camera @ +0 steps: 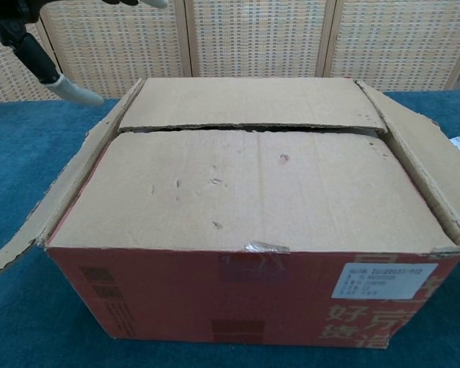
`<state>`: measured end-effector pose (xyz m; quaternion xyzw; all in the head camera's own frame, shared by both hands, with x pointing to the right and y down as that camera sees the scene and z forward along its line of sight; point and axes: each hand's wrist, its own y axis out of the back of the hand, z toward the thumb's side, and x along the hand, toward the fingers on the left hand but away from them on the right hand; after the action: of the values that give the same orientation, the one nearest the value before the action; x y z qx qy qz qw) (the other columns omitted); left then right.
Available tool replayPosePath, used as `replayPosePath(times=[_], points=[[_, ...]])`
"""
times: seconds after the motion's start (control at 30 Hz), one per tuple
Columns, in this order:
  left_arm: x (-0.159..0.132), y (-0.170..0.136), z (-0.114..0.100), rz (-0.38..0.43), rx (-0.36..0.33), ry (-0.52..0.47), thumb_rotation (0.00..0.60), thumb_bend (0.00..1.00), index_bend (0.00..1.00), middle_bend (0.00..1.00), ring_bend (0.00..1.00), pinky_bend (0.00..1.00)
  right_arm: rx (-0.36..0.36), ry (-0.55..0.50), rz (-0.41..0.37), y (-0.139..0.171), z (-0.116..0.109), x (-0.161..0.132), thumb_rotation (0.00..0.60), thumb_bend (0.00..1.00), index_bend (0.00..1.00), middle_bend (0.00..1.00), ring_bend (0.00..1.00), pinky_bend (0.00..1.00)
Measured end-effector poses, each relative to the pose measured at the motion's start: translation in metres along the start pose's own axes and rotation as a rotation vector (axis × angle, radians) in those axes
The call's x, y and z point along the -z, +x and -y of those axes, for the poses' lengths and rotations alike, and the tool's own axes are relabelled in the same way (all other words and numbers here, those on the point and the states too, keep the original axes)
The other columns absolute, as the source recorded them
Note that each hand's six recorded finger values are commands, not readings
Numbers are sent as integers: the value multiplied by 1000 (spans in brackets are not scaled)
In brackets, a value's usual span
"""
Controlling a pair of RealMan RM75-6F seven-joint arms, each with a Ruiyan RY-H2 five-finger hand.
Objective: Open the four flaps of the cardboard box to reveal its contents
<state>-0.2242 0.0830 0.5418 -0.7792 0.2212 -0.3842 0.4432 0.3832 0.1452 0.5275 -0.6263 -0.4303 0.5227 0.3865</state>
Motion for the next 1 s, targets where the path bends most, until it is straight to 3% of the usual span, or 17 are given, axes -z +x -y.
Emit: replayPosePath(times=[0.63,1.0], points=[[-18,33,34,-13,12,41,600,154,0,0,0,0,33,-2,7,7,-2,9,600,440,0,0,0,0],[-17,50,43,-43,12,66,600,157,0,0,0,0,34,-9,22,9,-3,16,600,440,0,0,0,0]])
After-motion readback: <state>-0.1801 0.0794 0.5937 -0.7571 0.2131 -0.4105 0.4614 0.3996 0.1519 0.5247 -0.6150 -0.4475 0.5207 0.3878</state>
